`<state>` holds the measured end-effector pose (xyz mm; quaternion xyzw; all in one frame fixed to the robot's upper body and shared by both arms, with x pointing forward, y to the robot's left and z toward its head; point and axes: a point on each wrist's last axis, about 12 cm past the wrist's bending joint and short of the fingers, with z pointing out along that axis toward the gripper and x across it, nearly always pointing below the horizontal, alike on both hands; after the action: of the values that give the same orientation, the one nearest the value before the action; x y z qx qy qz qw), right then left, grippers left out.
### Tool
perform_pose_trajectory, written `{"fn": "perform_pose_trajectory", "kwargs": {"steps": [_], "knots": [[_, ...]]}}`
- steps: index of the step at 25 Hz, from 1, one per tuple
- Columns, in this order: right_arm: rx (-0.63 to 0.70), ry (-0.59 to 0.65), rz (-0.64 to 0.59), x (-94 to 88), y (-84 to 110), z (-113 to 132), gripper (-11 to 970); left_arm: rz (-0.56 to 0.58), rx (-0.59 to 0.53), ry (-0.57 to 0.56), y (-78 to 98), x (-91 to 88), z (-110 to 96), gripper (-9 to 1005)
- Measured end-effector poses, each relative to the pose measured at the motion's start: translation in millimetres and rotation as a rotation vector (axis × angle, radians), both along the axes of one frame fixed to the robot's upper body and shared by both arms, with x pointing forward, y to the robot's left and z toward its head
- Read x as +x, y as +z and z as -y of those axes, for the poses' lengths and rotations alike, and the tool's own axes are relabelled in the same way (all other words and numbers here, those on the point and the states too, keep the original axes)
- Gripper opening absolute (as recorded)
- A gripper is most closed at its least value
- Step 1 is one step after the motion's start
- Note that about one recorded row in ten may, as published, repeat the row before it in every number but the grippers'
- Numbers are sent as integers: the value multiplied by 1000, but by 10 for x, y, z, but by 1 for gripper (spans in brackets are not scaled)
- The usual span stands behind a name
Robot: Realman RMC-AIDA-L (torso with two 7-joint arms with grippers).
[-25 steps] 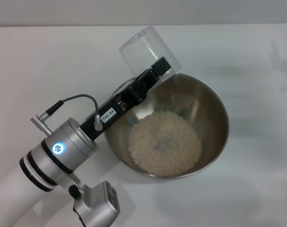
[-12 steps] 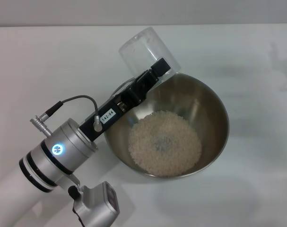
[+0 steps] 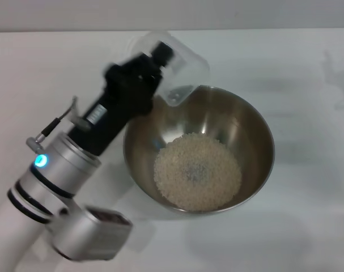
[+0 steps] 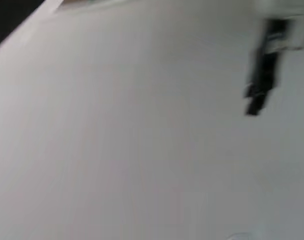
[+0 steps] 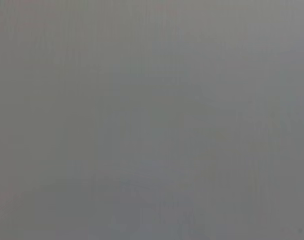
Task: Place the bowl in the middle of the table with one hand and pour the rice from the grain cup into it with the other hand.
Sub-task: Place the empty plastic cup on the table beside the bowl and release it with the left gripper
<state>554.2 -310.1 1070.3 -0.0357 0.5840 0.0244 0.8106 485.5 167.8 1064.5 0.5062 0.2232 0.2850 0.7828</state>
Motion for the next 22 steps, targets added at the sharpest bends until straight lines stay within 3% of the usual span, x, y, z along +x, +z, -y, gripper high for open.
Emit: {"fn": "perform_pose_trajectory", "kwargs": {"steps": [1, 7, 12, 17, 22], "knots": [[0, 0, 0, 0, 0, 0, 551, 0, 0, 0, 0, 0, 0, 33], [0, 0, 0, 0, 0, -1, 551, -348, -413, -48, 2, 109, -244, 34], [4, 1, 4, -12, -4, -14, 551, -631, -700, 23, -144, 263, -474, 35], [8, 0, 3, -25, -12, -21, 551, -867, -926, 146, -365, 366, -665, 35], [11, 0, 4, -32, -15, -26, 551, -975, -1050, 217, -488, 379, -764, 36]]}}
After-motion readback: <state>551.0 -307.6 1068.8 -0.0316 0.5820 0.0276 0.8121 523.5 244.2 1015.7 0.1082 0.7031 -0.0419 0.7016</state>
